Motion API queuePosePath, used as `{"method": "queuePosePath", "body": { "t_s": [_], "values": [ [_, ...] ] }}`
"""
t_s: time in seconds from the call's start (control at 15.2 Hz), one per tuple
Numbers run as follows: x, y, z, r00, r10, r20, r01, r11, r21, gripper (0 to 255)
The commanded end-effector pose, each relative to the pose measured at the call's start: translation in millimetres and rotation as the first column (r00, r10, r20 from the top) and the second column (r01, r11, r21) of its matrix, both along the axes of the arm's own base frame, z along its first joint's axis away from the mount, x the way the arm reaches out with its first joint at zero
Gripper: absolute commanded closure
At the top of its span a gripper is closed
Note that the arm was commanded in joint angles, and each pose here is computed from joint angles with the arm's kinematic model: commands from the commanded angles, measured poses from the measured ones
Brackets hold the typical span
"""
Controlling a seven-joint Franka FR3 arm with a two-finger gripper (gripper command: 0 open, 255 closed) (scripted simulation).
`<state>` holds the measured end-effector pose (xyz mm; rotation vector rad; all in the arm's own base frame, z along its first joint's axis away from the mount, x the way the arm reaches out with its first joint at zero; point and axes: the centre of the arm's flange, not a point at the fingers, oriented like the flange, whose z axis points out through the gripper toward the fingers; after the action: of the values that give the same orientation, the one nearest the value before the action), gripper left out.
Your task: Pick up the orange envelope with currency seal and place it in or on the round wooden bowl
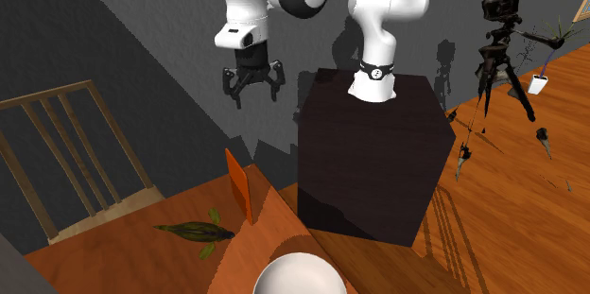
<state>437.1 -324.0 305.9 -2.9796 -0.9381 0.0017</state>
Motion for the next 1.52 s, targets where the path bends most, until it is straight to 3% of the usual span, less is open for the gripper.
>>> {"method": "queuePosePath", "body": {
  "t_s": [0.0,0.59,1.06,1.45],
  "values": [
    [12.2,-12.2,-24.0,0.999,0.037,0.000,-0.037,0.999,0.007,0],
    [72.1,-64.9,-112.7,0.983,0.183,-0.006,-0.183,0.983,0.031,0],
    [71.4,-63.3,-149.6,0.983,0.183,-0.006,-0.183,0.983,0.031,0],
    [71.3,-63.1,-152.6,0.983,0.183,-0.006,-0.183,0.983,0.031,0]
  ]
}}
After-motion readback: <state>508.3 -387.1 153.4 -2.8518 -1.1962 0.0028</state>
